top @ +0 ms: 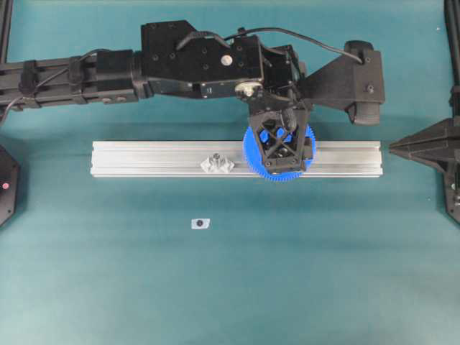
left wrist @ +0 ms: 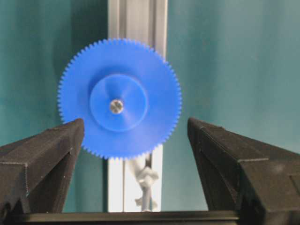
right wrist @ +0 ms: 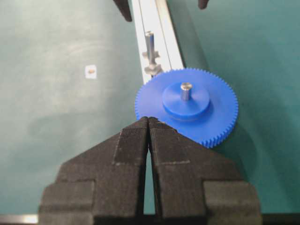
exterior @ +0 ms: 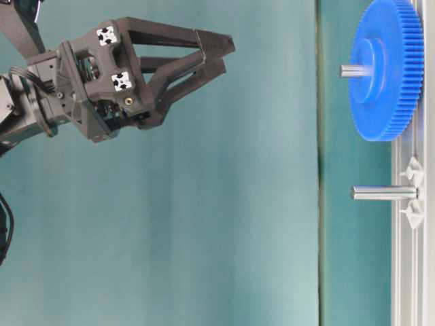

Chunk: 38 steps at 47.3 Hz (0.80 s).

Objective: Find the location of the shaft and insert the large gear.

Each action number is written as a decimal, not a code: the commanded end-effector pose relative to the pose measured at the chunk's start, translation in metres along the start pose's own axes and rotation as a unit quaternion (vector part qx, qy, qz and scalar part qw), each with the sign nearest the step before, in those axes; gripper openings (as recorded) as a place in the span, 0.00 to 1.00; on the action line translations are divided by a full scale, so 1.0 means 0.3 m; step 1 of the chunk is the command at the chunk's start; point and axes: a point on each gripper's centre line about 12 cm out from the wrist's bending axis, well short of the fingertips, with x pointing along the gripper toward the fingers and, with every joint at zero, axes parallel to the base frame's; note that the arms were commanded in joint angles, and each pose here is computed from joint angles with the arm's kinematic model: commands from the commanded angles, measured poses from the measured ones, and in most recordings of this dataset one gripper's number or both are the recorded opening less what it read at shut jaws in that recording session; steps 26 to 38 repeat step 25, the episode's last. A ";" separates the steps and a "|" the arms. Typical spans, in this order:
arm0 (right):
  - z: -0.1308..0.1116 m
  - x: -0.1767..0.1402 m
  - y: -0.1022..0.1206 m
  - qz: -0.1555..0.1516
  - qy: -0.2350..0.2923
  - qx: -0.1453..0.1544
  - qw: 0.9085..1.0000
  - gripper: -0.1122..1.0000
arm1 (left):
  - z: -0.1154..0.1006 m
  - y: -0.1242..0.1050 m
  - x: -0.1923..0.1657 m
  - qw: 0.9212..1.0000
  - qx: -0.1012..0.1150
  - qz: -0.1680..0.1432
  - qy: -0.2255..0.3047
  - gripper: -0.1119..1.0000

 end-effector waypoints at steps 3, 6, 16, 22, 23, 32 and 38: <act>0.020 0.000 0.001 0.000 -0.007 0.004 1.000 0.12 | 0.020 -0.003 -0.072 1.000 0.002 0.001 -0.024 0.86; 0.018 0.000 0.001 0.000 -0.006 0.004 1.000 0.12 | 0.020 -0.003 -0.071 1.000 0.002 0.001 -0.023 0.86; 0.020 0.000 0.001 0.000 -0.007 0.004 1.000 0.12 | 0.018 -0.002 -0.065 1.000 0.000 0.001 -0.020 0.86; 0.020 0.000 0.001 0.000 -0.007 0.004 1.000 0.12 | 0.019 -0.005 -0.064 1.000 0.000 0.001 -0.019 0.86; 0.020 0.000 0.001 0.000 -0.007 0.004 1.000 0.12 | 0.018 -0.005 -0.064 1.000 -0.001 0.001 -0.018 0.86; 0.020 0.000 0.001 0.000 -0.007 0.004 1.000 0.12 | 0.018 -0.005 -0.061 1.000 -0.002 0.001 -0.018 0.86; 0.020 0.000 0.001 0.000 -0.007 0.004 1.000 0.12 | 0.018 -0.005 -0.061 1.000 -0.002 0.001 -0.018 0.86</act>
